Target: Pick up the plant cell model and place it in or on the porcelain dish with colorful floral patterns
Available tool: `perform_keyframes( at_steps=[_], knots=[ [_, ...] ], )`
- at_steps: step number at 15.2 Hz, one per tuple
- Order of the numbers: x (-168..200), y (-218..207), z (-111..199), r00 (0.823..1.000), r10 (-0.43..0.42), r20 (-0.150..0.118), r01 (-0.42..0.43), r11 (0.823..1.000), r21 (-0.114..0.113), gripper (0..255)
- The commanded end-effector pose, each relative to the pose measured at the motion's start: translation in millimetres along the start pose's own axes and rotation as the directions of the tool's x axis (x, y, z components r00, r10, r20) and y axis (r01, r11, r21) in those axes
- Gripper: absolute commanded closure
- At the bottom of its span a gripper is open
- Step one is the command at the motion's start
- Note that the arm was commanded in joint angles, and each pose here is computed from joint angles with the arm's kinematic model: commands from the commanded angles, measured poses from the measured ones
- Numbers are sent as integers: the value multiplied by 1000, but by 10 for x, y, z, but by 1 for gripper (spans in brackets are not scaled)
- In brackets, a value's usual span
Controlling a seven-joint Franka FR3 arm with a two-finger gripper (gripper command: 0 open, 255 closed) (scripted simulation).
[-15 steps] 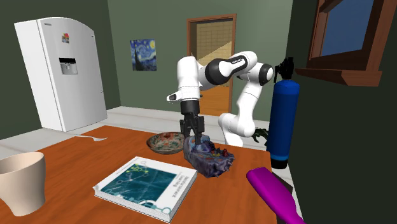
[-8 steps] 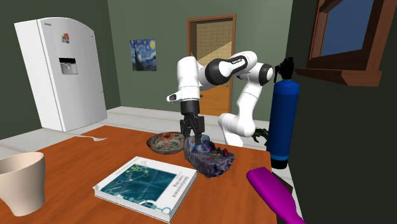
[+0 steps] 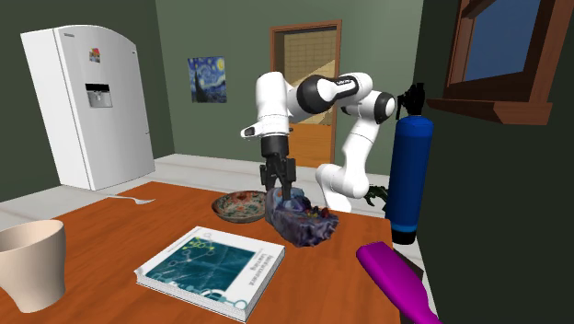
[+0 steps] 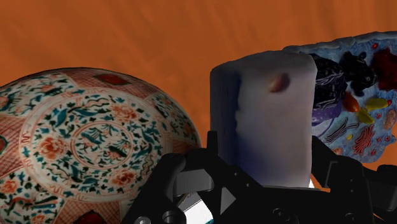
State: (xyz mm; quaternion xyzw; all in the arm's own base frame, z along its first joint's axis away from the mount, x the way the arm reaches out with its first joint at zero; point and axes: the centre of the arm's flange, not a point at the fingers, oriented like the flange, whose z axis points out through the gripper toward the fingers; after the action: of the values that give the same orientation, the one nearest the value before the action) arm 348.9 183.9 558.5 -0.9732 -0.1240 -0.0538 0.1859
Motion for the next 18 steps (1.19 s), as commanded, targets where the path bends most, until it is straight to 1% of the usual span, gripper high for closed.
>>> perform_keyframes(
  at_steps=[1, 18],
  knots=[
    [24, -46, -109, 1000, 0, -2, 0, 1000, 1, 255],
    [155, -348, -911, 1000, 0, -2, 0, 1000, 1, 255]
  ],
)
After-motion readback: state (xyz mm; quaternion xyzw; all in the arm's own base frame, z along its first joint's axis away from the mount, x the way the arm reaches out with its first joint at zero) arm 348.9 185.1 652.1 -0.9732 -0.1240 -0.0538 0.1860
